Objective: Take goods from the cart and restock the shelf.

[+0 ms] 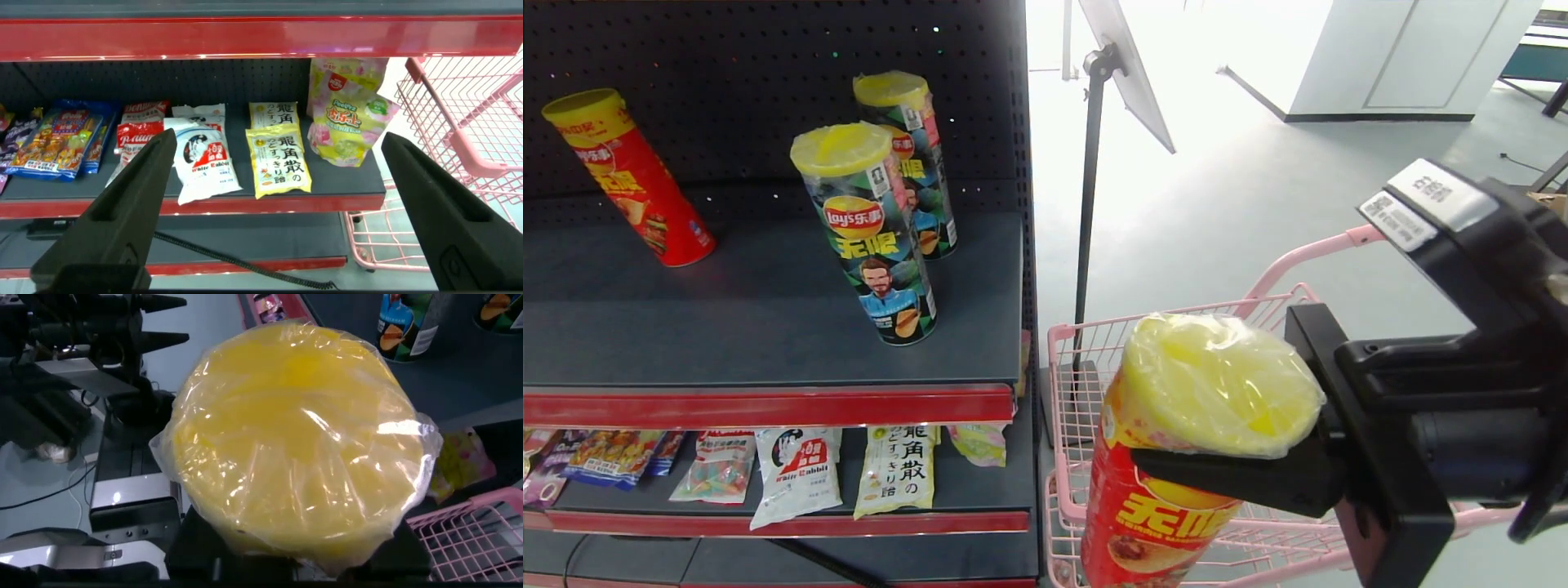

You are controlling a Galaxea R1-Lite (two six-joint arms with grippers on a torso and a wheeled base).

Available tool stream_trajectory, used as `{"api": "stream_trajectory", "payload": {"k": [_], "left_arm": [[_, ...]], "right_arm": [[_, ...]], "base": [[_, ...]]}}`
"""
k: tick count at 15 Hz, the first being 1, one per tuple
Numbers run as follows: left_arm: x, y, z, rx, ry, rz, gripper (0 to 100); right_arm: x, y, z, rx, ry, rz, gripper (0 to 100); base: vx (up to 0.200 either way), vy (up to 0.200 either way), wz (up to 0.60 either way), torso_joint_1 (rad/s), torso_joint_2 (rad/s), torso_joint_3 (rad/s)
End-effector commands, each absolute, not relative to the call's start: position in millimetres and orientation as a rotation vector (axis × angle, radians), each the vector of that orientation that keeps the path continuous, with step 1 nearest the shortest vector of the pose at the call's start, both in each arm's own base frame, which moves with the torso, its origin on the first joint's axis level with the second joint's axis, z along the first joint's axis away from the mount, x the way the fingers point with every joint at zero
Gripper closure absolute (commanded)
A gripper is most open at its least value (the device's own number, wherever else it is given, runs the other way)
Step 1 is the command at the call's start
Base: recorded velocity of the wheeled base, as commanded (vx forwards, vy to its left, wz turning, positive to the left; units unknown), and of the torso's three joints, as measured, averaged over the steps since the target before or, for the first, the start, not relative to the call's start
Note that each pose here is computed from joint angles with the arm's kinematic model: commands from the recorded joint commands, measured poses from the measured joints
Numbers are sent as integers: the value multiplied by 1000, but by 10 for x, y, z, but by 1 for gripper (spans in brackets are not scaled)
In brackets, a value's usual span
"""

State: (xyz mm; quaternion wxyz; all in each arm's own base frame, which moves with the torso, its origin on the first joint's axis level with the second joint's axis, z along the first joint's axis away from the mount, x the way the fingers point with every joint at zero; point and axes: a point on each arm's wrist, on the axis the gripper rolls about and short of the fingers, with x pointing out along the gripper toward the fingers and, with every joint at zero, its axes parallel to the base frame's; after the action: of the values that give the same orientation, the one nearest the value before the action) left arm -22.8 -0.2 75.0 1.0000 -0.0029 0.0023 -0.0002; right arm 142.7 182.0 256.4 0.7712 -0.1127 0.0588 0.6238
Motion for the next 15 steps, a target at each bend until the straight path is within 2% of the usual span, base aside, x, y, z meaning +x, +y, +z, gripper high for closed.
{"api": "stream_trajectory", "payload": {"k": [1,15], "left_arm": [[-227,-2,750,-6,6,0,0],[-227,-2,750,-6,6,0,0]], "right_arm": [[1426,1880,2563,-244,120,1366,100],[1449,1925,2594,-232,110,1369,100]], "base": [[0,0,0,0,0,0],[0,0,0,0,0,0]]}}
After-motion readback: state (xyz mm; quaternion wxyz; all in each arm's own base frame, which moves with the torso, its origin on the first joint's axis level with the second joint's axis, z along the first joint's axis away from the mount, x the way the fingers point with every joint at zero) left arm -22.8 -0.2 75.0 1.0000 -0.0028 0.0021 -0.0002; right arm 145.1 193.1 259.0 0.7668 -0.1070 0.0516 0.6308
